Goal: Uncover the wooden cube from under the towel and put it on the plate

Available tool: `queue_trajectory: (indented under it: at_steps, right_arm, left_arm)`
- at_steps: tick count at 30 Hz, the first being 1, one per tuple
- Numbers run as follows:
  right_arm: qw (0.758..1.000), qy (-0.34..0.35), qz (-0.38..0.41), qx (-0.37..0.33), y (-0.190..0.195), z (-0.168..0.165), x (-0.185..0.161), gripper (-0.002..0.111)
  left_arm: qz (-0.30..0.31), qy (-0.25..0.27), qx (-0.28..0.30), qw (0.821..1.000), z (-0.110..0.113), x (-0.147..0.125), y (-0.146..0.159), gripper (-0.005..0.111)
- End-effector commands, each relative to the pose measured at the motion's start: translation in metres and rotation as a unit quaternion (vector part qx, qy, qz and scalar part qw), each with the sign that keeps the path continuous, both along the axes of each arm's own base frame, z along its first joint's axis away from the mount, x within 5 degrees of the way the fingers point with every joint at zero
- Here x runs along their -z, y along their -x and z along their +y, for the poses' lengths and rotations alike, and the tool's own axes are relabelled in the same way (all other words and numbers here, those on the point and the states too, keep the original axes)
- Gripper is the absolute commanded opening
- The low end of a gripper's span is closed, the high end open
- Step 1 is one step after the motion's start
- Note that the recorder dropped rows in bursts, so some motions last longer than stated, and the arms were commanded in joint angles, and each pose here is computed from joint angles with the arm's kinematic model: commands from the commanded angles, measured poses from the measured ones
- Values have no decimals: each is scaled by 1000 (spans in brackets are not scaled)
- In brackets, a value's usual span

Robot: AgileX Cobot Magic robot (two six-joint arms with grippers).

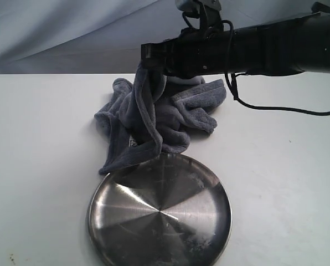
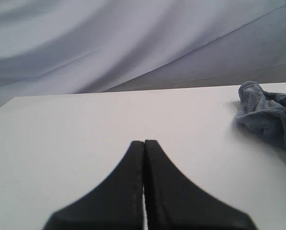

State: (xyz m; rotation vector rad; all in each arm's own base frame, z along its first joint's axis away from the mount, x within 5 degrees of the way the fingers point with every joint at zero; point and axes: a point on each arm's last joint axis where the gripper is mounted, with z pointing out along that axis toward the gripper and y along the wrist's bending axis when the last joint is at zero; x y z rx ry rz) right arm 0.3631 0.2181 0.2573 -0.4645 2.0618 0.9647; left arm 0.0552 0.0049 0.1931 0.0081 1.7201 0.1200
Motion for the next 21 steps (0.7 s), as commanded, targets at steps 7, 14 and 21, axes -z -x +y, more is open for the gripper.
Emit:
queue_trajectory:
  at_steps: [7,14,21]
  right_arm:
    - [998,-32,-20,-56,-13,39,13,0]
    - [997,10,-7,-70,-33,71,60,0]
    - [996,29,4,-79,-36,73,82,4]
  left_arm:
    - [-3,-5,0,1000,0,1,0,0]
    - [-3,-5,0,1000,0,1,0,0]
    - [-3,-5,0,1000,0,1,0,0]
